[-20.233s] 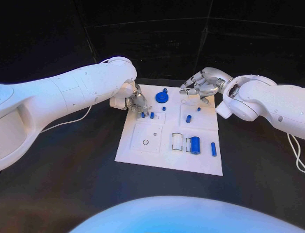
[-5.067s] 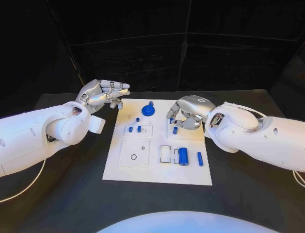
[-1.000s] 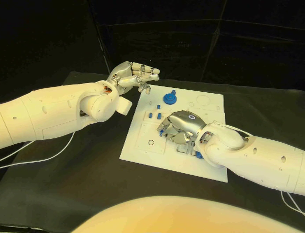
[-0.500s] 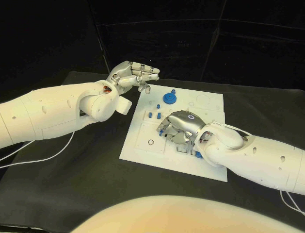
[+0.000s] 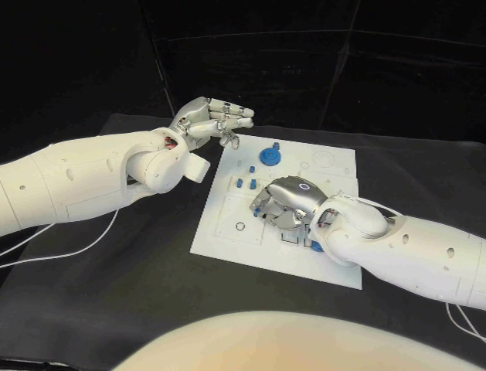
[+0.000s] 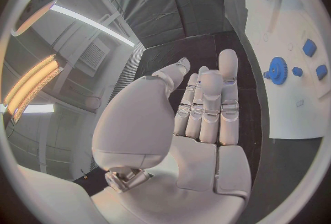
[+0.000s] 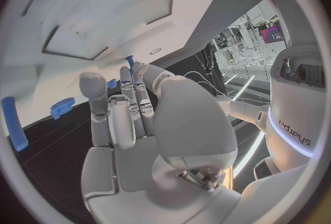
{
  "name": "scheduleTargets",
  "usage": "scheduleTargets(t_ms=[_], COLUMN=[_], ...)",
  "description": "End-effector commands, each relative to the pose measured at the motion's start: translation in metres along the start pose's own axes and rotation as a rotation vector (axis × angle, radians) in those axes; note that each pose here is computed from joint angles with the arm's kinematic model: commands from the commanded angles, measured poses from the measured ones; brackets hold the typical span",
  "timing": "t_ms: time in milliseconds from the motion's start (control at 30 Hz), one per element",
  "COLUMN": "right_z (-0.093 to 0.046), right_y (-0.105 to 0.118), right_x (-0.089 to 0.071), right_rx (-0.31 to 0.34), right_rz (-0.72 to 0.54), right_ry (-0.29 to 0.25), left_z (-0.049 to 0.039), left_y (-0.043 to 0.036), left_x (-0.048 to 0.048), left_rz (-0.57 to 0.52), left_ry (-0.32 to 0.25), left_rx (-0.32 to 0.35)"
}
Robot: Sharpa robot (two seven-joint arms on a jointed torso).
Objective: Assemble the parts on the task board
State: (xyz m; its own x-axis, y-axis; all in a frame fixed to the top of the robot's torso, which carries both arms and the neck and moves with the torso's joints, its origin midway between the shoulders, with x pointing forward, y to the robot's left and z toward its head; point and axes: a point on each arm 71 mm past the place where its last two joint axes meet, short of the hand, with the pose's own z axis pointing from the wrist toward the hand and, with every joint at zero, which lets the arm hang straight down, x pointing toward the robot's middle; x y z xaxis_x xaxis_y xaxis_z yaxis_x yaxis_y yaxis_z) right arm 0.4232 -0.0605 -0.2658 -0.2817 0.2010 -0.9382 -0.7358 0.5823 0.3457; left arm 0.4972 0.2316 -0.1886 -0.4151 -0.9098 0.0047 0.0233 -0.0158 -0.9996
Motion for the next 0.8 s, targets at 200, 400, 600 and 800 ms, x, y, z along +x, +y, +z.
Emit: scheduleTargets(t_ms=[200,400,600,800], right_z=[0.0017,0.0021,0.0025,0.0018], right_y=[-0.0011,-0.0014,-0.001,-0.0007], right_x=[0.0049,0.0061,0.0053,0.0011], right_rx=[0.033,0.04,0.036,0.029], right_rz=[-0.033,-0.039,-0.039,-0.029], right_ry=[0.067,0.083,0.069,0.012], left_z=[0.0004,0.0002,0.0001,0.0001], left_y=[-0.0013,-0.0014,-0.0013,-0.0012], left_x=[0.0015,0.0011,0.0011,0.0012], left_rz=[-0.008,-0.008,-0.008,-0.009], left_ry=[0.011,0.01,0.011,0.012], left_rx=[0.006,0.006,0.004,0.003])
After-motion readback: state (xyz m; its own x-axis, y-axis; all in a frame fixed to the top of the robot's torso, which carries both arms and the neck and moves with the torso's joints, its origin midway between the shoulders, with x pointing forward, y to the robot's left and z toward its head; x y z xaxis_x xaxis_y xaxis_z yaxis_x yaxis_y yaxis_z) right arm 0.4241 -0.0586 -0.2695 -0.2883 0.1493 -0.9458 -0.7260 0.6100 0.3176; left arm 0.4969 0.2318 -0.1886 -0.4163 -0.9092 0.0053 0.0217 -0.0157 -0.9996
